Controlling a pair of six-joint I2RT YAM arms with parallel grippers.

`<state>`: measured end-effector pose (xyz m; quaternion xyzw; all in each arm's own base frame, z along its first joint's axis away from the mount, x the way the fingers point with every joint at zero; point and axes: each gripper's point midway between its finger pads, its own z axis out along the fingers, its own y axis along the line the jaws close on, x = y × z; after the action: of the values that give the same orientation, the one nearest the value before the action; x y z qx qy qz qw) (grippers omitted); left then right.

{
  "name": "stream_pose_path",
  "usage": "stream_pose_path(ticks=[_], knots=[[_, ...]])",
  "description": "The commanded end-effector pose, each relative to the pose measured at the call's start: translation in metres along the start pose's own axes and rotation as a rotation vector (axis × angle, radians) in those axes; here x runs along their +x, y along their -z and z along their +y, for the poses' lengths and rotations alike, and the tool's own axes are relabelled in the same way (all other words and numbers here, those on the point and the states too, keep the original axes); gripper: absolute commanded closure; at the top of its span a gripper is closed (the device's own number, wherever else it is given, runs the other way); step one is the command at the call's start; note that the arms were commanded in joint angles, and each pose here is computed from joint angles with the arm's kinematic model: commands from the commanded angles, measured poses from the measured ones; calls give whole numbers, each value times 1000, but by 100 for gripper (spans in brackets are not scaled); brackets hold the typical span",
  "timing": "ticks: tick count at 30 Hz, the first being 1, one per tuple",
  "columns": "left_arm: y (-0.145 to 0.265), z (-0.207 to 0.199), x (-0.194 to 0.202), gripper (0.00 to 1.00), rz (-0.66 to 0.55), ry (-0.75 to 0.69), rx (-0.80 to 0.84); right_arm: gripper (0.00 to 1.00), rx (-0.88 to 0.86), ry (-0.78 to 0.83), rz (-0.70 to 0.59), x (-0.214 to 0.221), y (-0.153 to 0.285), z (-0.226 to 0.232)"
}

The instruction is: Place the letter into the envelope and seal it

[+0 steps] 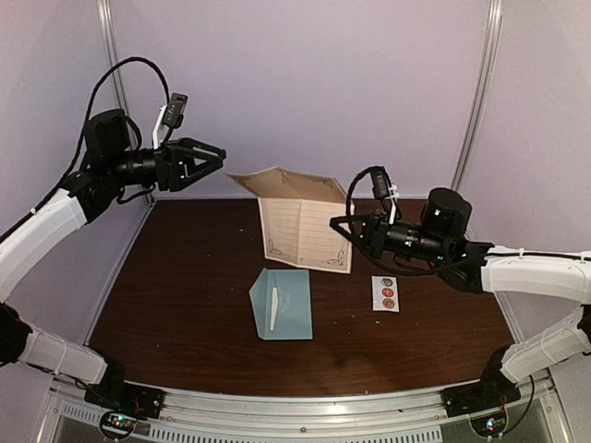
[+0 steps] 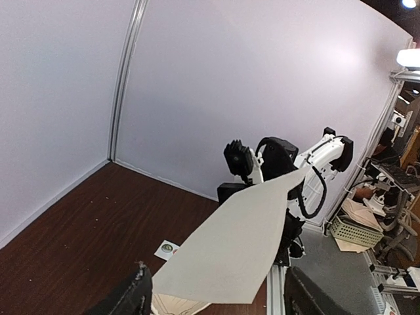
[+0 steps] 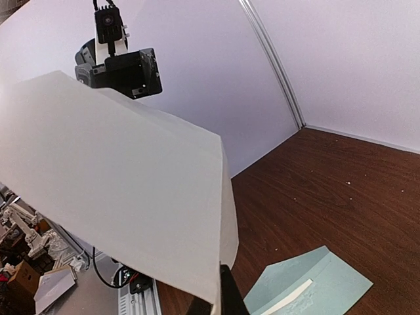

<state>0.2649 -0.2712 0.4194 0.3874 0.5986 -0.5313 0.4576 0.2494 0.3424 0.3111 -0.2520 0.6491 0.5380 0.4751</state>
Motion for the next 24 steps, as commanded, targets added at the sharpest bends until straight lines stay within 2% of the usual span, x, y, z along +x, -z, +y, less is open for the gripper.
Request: stream_pose_path(ticks=[1, 5, 9, 14, 20, 24], knots=[[23, -11, -41, 27, -78, -133, -85, 100, 76, 57, 20, 2, 11, -9], [33, 7, -60, 24, -114, -160, -226, 100, 59, 81, 70, 5, 15, -2], [24, 41, -43, 24, -54, -116, -317, 100, 30, 91, 123, 9, 16, 6], [-27, 47, 3, 25, 71, -83, -210, 100, -21, 95, 190, 13, 17, 18], [-84, 23, 62, 25, 240, -71, -13, 100, -72, 89, 263, 22, 18, 27], [-103, 4, 95, 25, 320, -45, 112, 100, -101, 88, 308, 27, 16, 30]])
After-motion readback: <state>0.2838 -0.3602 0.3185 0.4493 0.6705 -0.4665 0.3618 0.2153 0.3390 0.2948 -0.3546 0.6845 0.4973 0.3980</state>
